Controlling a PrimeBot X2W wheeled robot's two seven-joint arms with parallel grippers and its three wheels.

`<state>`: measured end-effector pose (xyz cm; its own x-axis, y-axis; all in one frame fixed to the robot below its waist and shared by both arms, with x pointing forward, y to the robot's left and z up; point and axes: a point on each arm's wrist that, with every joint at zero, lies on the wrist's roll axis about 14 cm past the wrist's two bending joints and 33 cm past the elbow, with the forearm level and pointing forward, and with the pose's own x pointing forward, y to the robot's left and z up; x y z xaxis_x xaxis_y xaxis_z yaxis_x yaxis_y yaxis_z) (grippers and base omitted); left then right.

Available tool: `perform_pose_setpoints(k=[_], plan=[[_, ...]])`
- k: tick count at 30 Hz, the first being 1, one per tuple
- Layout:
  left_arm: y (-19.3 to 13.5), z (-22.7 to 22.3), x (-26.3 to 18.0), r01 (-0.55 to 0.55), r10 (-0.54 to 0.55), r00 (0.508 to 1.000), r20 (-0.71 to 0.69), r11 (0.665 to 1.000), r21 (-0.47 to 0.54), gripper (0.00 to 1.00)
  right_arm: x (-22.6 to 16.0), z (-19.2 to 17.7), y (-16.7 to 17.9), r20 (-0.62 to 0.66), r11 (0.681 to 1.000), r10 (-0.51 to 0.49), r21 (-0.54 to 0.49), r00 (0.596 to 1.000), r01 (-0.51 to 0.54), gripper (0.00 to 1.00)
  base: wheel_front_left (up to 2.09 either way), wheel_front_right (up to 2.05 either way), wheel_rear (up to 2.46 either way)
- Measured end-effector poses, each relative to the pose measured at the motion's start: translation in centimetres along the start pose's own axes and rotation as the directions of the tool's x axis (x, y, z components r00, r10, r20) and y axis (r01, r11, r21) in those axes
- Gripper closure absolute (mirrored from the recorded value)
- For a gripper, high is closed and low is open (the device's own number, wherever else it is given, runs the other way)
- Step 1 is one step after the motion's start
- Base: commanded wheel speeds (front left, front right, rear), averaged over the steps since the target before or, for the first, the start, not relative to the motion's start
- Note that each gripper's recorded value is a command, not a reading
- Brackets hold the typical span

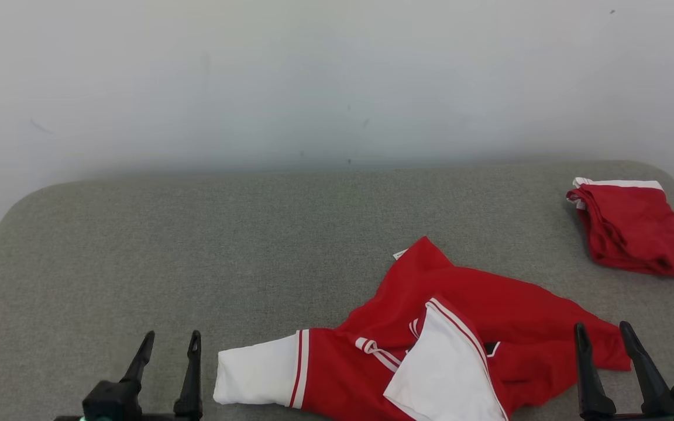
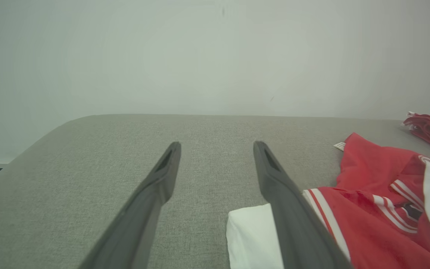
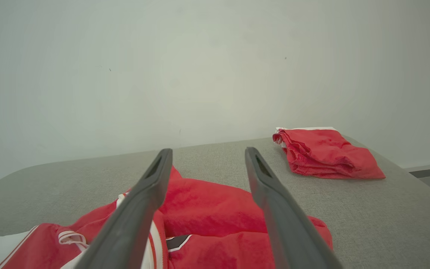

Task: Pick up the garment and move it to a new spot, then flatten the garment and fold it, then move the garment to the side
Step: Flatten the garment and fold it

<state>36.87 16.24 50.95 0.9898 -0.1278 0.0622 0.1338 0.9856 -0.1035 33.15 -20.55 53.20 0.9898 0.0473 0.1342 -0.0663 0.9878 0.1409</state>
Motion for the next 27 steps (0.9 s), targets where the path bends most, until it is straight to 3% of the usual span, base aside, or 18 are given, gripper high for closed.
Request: perform_pose_setpoints(k=[13,20,27], plan=[[-6.1,-0.3,4.6,0.216,-0.213,0.973,-0.087,0.976,0.023,0.0,-0.7,-1.4,-1.6,-0.049,0.999,-0.053,0.005,0.997,0.053,0.0,0.0,0.0,0.0],[-10.0,-4.2,4.5,0.326,-0.32,0.911,-0.26,0.945,-0.022,0.0,-1.3,-1.8,-3.0,-0.066,0.996,-0.095,-0.004,0.993,0.095,0.0,0.0,0.0,0.0],[-11.6,-8.5,2.8,0.381,-0.366,0.818,-0.445,0.923,-0.058,0.0,-1.4,-1.9,-3.6,-0.071,0.994,-0.113,-0.008,0.991,0.112,0.0,0.0,0.0,0.0]])
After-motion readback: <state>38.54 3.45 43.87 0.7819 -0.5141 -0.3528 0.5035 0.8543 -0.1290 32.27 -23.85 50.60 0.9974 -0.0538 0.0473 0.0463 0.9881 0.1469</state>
